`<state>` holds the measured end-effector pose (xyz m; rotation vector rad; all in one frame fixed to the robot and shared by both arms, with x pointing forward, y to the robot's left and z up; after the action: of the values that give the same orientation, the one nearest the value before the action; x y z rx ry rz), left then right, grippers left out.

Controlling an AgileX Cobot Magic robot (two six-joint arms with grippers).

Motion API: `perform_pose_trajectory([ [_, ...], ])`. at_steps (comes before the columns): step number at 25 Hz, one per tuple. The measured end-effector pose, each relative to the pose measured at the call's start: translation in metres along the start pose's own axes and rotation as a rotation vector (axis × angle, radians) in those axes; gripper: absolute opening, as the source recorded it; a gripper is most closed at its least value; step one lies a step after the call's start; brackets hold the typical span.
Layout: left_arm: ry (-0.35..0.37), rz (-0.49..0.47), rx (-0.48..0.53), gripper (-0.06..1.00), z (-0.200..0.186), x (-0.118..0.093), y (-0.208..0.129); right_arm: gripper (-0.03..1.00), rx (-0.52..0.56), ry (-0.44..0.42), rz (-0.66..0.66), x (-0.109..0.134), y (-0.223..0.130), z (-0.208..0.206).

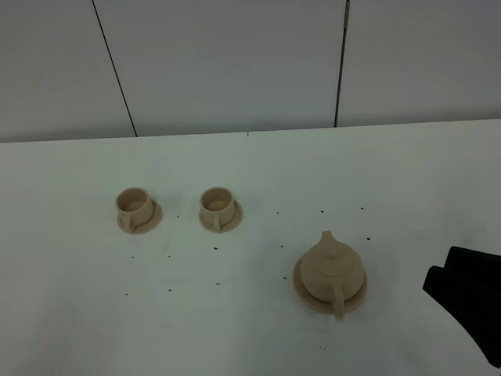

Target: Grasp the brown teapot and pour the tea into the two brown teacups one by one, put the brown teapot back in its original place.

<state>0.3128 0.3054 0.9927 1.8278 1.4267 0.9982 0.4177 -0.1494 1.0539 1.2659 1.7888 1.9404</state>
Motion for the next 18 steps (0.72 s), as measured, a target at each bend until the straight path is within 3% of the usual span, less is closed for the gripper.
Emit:
perform_pose_trajectory([
  [6,0.000,0.001,0.000,0.22,0.000,0.000,0.000,0.30,0.103,-0.087,-0.030,-0.011,0.015,0.016],
  [13,0.000,0.001,0.000,0.22,0.000,0.000,0.000,0.31,0.397,-0.295,-0.001,-0.072,-0.011,0.060],
  [18,0.000,0.001,0.000,0.23,0.000,0.000,0.000,0.35,0.490,-0.342,0.010,-0.097,-0.020,0.089],
])
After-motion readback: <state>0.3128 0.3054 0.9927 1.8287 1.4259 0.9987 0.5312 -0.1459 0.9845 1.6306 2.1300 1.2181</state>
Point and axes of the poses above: a point on each arm's last joint axis where the gripper is mounted, z pointing out along that axis toward the gripper, x along the wrist's bending axis when the last joint is at zero, y = z × x, the point moved 10 cm from there along z, pointing out along that axis toward the gripper, and after that the axes turned 11 degrees about z, right-handed, at the moved point
